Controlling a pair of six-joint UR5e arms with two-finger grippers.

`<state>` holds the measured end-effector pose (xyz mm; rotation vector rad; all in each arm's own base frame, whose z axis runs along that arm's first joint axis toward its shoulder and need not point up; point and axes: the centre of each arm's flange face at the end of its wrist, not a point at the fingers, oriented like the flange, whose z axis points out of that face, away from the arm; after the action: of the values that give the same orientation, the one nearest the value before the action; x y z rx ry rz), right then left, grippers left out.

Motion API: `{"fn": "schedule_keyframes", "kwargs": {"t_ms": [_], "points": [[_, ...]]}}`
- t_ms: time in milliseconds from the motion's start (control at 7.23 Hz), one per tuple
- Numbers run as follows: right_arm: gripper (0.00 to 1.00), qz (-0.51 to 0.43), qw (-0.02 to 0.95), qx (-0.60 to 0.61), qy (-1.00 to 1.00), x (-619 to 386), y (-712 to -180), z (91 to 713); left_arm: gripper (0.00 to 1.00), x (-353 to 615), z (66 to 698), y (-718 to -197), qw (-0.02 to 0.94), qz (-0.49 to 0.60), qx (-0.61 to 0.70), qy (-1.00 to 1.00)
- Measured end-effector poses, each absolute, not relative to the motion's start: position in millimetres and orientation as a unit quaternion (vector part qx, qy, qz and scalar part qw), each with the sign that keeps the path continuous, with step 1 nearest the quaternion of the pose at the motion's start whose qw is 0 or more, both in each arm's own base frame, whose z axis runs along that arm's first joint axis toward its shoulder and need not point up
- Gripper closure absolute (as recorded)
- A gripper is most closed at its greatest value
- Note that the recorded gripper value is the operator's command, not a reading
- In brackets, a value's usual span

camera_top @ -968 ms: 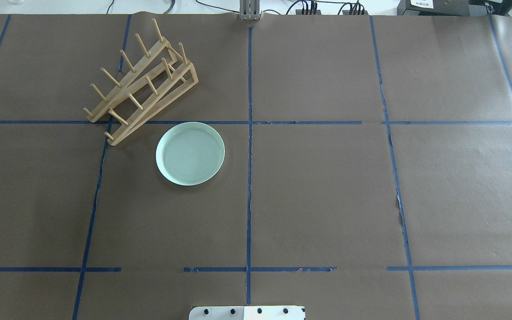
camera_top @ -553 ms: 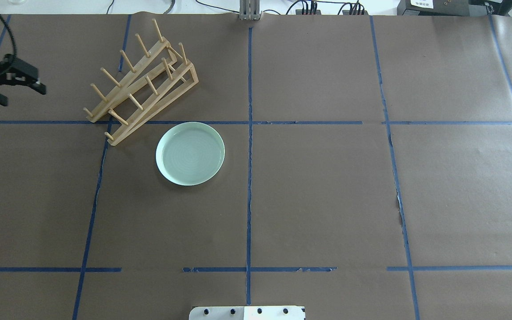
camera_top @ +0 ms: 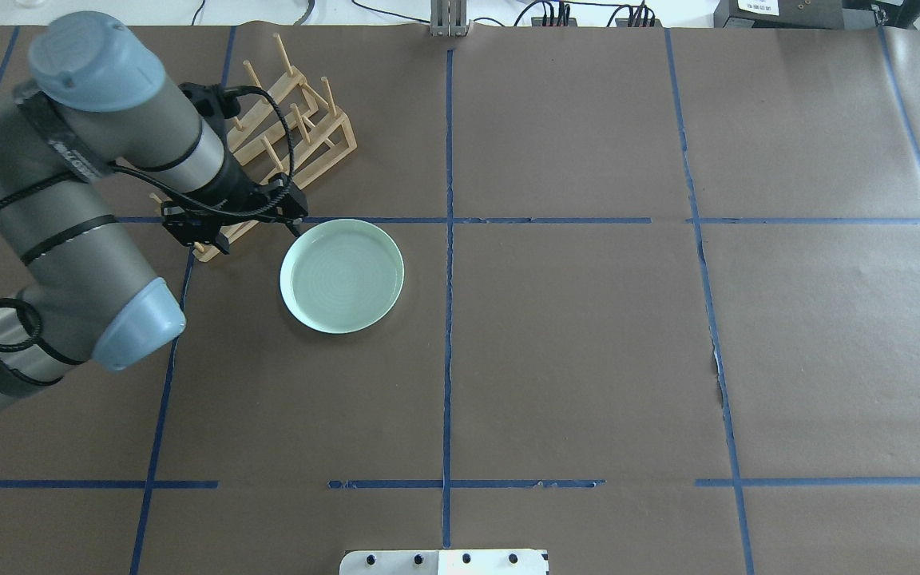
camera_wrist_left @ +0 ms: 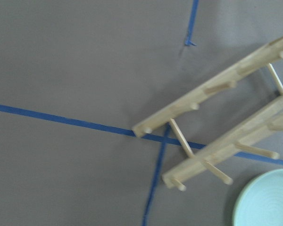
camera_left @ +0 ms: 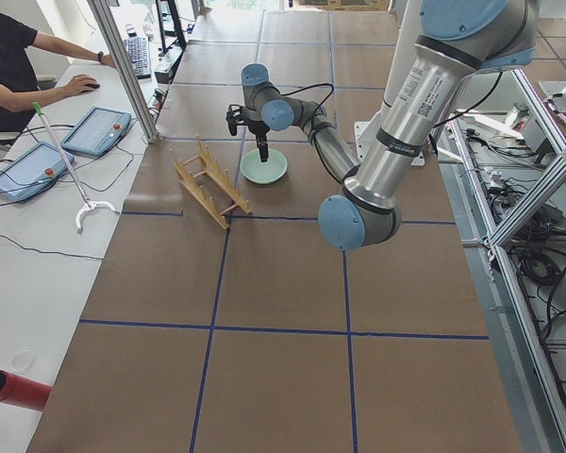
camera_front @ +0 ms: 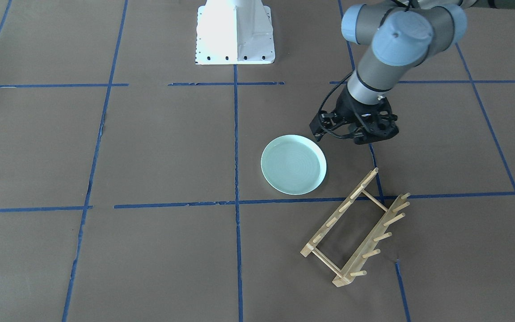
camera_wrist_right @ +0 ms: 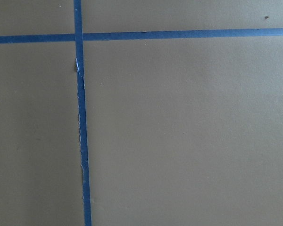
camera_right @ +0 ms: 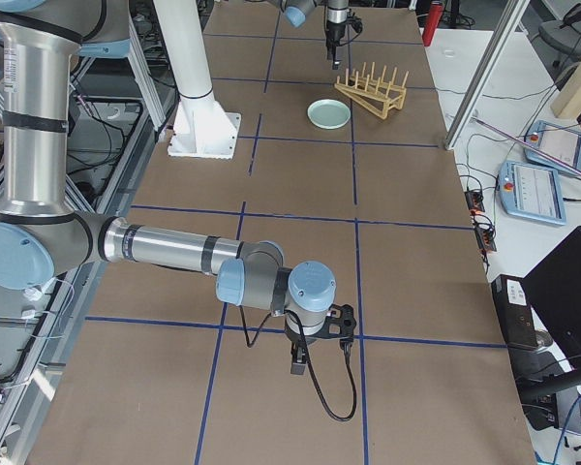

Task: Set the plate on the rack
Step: 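Move the left gripper over the pale green plate beside the rack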

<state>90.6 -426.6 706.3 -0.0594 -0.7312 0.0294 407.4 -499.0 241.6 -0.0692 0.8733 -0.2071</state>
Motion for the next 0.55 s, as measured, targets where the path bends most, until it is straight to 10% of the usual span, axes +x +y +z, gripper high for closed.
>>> {"fn": "schedule_keyframes", "kwargs": {"t_ms": [553], "points": [[0.00, 0.014, 0.933, -0.029, -0.357, 90.6, -426.6, 706.3, 0.07, 523.6, 210.4, -516.5, 0.932, -0.058, 0.034, 0.357]]}}
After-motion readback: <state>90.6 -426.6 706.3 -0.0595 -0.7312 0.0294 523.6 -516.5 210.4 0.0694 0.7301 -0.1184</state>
